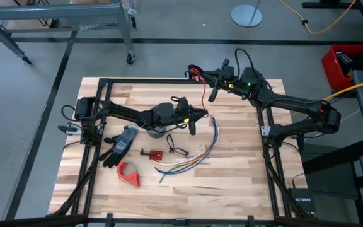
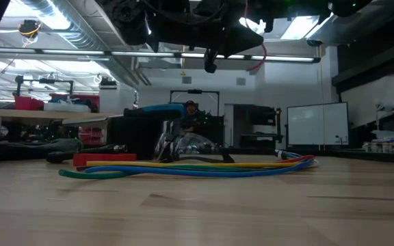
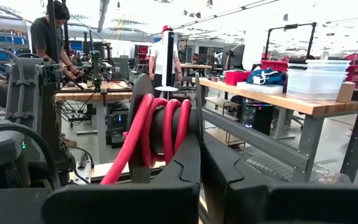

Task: Coil cords
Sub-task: Coil the red wire on the spool

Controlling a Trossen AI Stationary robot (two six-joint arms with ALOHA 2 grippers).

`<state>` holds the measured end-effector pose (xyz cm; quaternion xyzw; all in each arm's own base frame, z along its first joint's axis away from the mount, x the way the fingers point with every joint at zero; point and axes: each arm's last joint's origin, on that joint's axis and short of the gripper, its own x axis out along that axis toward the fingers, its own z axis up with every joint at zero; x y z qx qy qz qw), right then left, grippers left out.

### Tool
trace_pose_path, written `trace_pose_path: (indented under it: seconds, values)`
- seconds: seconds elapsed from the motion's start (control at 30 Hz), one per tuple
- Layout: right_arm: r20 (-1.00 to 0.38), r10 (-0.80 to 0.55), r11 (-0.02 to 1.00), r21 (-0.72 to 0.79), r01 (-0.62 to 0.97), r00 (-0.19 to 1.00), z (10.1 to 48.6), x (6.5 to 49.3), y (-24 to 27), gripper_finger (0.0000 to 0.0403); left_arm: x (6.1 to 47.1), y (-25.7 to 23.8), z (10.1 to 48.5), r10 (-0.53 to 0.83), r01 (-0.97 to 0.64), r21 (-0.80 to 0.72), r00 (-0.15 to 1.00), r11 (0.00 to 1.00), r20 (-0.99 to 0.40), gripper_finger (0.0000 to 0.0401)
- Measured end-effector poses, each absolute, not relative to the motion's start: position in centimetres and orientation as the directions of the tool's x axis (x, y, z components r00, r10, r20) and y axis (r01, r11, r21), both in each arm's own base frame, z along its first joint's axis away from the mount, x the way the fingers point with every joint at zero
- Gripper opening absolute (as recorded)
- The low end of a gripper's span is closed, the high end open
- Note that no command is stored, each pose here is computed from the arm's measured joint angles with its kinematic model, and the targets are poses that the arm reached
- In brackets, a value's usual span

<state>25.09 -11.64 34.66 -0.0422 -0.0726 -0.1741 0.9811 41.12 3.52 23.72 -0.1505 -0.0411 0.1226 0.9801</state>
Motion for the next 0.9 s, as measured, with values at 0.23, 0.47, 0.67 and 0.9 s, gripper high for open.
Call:
trace_pose_path:
  seconds: [0.23,0.47,0.67,0.9]
  values:
    - [0.143,-0.337,0.936,-0.056,0.348,0.931,34.5,25.1,-11.7,0.0001,41.1,3.7,23.2,0.263,-0.254,-0.278,0.965,0.926,-0.004,0.0003]
    - [0.08,-0.34,0.936,-0.07,0.346,0.937,34.6,24.2,-11.3,0.0001,40.9,4.6,21.8,0.287,-0.322,-0.307,0.945,0.895,-0.154,0.0002]
    - [0.002,-0.342,0.935,-0.093,0.341,0.94,35.0,22.5,-10.5,0.0001,40.6,5.8,21.0,0.312,-0.373,-0.281,0.92,0.885,-0.238,0.0001]
    - [-0.077,-0.374,0.924,-0.12,0.364,0.924,35.2,20.7,-9.7,0.0001,40.2,7.0,20.3,0.335,-0.417,-0.267,0.892,0.869,-0.303,0.0001]
